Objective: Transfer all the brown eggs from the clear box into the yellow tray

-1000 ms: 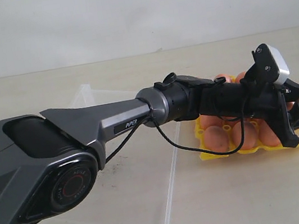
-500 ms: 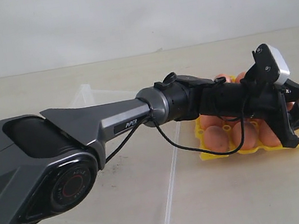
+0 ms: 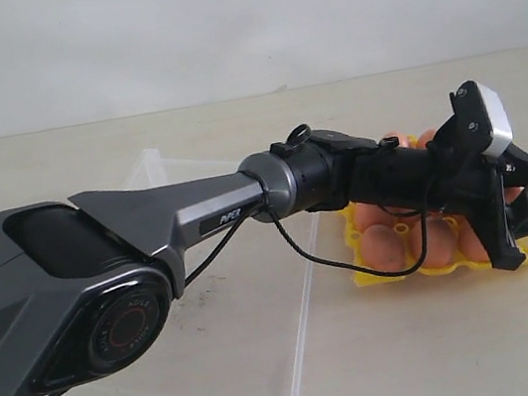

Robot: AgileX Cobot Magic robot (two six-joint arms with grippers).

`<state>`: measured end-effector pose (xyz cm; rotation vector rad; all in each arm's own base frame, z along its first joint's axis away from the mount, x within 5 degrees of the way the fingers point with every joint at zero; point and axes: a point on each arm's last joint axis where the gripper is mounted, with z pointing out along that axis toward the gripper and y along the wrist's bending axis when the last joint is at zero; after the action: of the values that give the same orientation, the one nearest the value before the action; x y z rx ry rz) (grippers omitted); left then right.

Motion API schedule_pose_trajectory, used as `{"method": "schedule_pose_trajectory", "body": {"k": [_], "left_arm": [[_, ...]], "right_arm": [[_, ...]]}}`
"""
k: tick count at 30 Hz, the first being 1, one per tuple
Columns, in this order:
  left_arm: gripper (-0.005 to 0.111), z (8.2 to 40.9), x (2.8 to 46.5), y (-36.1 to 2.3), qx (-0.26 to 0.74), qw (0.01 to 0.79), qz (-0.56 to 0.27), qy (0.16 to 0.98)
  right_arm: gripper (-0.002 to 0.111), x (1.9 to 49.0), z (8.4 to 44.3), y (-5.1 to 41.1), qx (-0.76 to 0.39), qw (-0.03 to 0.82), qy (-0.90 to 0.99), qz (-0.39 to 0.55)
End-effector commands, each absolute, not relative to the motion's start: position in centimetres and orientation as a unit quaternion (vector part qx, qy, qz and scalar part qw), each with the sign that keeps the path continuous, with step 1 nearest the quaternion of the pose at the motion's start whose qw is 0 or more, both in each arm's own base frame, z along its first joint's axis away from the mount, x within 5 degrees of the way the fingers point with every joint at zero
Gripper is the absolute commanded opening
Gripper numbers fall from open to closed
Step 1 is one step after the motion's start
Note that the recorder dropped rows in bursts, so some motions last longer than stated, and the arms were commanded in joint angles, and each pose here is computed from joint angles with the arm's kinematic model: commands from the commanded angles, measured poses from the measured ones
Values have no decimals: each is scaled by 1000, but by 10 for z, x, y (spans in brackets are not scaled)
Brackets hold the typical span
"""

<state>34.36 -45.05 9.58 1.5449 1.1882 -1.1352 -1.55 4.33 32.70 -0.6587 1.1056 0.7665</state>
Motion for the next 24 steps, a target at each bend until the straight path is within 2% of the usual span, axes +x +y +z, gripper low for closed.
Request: {"method": "schedule_pose_trajectory", "body": {"k": [1, 7, 11, 24], "left_arm": [[4, 77, 332, -449, 640, 384, -470, 471], [4, 81, 329, -448, 647, 368, -477, 467], [4, 77, 328, -446, 669, 342, -453, 479], [4, 74, 337, -448, 642, 361, -435, 518]], "right_arm": [[0, -17, 328, 42, -298, 736, 499, 347], [0, -17, 328, 42, -298, 736, 499, 347], [0, -17, 328, 42, -299, 737, 498, 346], [0, -17, 328, 43, -300, 736, 498, 346]]}}
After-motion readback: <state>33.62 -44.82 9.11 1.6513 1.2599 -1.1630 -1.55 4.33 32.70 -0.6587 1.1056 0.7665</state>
